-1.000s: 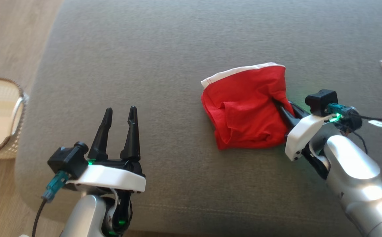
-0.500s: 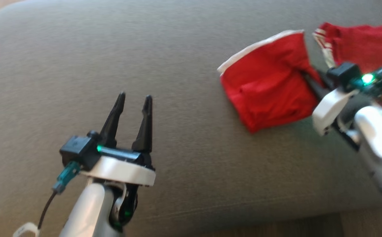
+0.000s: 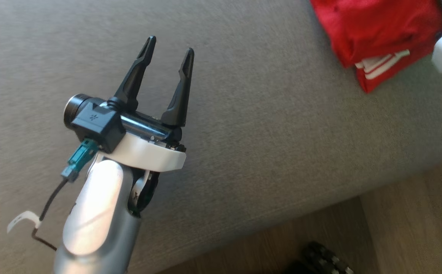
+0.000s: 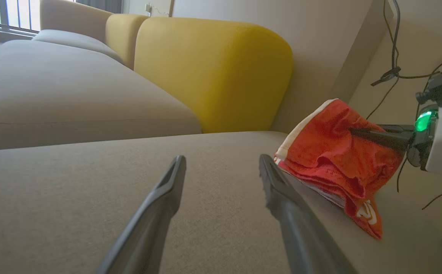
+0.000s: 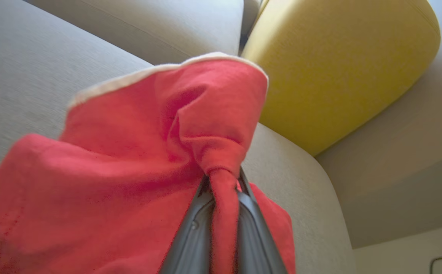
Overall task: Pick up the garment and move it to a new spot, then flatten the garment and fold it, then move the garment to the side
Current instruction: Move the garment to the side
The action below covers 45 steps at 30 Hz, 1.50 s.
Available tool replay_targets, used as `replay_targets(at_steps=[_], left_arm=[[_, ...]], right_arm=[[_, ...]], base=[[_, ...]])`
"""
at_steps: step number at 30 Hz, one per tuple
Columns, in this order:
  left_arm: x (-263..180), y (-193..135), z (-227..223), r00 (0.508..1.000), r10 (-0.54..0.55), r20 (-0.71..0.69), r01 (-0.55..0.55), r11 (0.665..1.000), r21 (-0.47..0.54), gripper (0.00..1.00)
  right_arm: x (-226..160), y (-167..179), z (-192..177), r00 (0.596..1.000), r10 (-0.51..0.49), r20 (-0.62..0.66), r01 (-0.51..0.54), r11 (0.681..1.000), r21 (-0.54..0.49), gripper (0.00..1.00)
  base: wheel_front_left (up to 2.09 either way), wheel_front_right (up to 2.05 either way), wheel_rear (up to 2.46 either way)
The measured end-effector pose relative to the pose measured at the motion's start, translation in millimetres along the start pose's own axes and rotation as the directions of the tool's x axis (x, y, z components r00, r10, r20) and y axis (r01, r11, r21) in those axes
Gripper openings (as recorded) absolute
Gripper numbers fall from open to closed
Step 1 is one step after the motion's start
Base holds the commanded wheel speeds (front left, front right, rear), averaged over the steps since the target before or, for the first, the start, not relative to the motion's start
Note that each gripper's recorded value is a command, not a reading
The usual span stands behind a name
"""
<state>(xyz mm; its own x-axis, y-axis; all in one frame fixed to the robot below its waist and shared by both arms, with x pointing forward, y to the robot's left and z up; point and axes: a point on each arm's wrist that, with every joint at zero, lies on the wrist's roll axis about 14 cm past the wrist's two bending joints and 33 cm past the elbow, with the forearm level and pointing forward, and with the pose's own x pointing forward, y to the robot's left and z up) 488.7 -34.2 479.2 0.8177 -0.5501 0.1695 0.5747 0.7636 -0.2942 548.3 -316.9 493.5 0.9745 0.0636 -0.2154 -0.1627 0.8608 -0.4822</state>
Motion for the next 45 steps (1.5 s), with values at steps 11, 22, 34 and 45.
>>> replay_targets(at_steps=[11, 22, 34, 45], left_arm=[[19, -11, -70, 0.992, -0.089, -0.087, 0.082, 0.993, -0.082, 1.00], [23, -6, -66, 0.994, -0.085, -0.071, 0.079, 0.994, -0.075, 1.00], [3, 8, -12, 1.000, 0.025, -0.015, -0.026, 0.997, -0.070, 1.00], [-60, 48, 61, 0.959, 0.267, 0.090, -0.268, 0.964, -0.004, 1.00]], right_arm=[[-7, -41, -63, 0.982, -0.112, -0.150, 0.105, 0.993, -0.055, 0.00], [0, -38, -53, 0.986, -0.126, -0.106, 0.124, 0.992, -0.028, 1.00], [-1, -15, 25, 0.991, -0.082, 0.109, 0.080, 0.996, 0.026, 1.00], [-22, 80, 109, 0.931, 0.047, 0.361, -0.126, 0.972, 0.199, 1.00]], base=[[0.00, 0.00, 0.00], [0.00, 0.00, 0.00], [0.00, 0.00, 0.00], [0.00, 0.00, 0.00]])
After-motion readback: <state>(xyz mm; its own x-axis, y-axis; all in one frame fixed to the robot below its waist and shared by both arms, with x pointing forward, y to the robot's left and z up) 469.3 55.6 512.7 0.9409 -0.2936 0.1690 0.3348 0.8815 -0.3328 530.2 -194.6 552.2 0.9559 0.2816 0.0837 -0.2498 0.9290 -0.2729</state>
